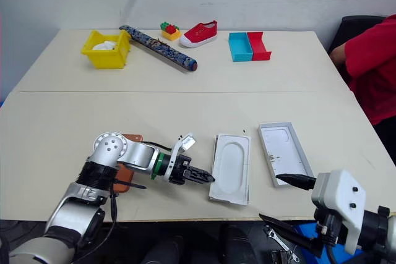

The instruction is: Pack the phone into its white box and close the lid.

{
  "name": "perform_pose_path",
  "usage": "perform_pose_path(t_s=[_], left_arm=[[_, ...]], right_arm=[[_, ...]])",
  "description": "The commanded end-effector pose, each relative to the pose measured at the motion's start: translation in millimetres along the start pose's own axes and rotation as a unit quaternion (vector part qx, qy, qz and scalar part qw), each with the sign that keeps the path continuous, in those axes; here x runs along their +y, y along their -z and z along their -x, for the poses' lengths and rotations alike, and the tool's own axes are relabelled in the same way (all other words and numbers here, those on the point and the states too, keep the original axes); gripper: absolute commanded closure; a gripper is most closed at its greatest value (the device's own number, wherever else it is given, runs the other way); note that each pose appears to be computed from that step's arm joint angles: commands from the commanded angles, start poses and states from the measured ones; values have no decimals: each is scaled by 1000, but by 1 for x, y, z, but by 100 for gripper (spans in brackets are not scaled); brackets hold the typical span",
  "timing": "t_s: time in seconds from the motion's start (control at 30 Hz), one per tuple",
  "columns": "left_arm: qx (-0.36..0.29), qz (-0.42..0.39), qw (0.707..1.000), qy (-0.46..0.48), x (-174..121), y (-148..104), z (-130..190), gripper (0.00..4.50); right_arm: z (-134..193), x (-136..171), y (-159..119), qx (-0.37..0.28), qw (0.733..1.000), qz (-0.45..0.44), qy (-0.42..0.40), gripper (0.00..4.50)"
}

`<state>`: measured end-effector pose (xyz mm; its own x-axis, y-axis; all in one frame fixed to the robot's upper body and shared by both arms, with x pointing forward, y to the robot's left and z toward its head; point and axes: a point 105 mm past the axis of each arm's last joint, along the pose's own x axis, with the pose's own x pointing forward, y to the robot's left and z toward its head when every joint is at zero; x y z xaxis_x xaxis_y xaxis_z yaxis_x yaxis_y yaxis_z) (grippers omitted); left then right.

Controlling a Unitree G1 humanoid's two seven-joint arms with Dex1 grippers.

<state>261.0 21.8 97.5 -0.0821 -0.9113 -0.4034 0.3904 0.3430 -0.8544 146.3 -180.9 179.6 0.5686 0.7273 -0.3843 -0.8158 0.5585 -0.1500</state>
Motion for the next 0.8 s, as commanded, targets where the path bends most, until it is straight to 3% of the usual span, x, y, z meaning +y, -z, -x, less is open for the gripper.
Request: perform_pose_path(t_s=[0.03, 0.37, 0.8], left_arm=[[-11, -1, 1000, 1, -3, -5, -3, 450], [-36, 8, 999, -19, 3, -8, -4, 450], [-5, 6, 1000, -15, 1, 1, -1, 450]], right_arm=[[0, 5, -5, -5, 1000, 7, 2, 3], [-1, 2, -4, 0, 1000, 9, 9, 3], [-9, -1, -2, -4, 1000, 16, 6, 3]])
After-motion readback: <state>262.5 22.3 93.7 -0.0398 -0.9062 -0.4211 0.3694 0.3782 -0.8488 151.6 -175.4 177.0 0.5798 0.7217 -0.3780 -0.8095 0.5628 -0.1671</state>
